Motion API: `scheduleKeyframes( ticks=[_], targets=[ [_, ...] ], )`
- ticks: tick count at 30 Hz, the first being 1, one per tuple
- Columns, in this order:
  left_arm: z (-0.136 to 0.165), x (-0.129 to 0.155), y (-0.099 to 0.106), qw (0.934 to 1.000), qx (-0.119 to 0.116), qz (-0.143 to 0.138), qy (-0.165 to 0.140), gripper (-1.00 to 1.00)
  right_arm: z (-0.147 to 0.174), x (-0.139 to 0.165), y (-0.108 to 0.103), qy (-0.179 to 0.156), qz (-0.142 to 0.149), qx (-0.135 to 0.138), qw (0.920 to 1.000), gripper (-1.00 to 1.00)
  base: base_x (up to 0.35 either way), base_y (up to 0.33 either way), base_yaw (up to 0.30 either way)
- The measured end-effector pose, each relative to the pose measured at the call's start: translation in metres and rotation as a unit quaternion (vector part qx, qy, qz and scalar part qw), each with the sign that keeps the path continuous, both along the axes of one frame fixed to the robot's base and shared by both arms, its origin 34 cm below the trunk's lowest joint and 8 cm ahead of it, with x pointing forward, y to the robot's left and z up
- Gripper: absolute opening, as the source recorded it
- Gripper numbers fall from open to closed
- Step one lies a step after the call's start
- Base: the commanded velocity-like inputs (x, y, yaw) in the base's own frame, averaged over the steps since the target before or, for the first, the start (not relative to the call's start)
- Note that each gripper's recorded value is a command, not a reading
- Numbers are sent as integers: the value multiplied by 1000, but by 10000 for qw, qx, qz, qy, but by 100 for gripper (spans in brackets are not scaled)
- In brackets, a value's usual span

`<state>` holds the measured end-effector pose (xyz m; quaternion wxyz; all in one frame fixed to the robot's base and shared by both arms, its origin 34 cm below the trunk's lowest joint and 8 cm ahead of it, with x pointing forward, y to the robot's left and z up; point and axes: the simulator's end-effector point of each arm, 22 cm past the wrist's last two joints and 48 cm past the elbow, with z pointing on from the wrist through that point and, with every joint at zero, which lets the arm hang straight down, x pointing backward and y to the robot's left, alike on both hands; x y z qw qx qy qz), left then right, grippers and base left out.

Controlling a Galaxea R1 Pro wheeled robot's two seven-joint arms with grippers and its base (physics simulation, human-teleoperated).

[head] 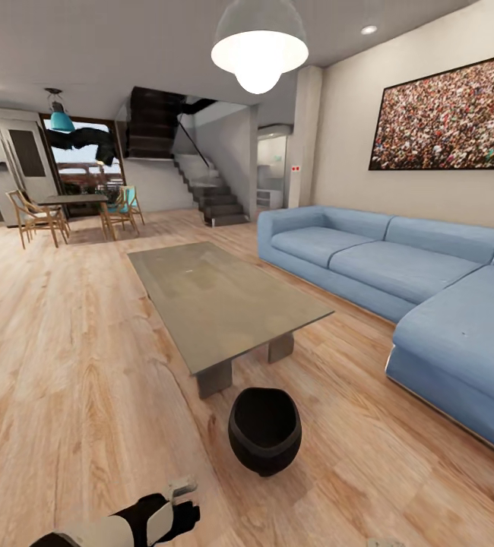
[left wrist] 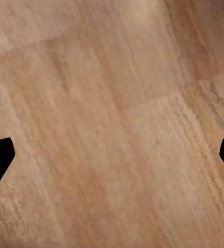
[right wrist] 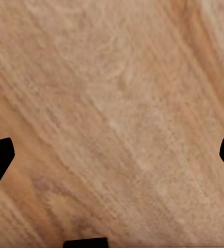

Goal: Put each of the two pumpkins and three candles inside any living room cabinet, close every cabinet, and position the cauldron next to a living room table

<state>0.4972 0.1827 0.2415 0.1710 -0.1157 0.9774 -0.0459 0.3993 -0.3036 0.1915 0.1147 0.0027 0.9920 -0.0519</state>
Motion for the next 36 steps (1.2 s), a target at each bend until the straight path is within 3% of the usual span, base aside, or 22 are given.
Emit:
scheduleKeyframes(
  ticks=[7, 36],
  targets=[
    [-14, -31, 29, 9993, 124, 341, -82, 100, 7, -2, -2, 23, -44, -22, 10000, 100, 0, 0, 0],
    [34, -29, 29, 9990, 110, 436, 85, 100, 59, 0, -3, 251, -26, -46, 9997, 100, 0, 0, 0]
  ],
)
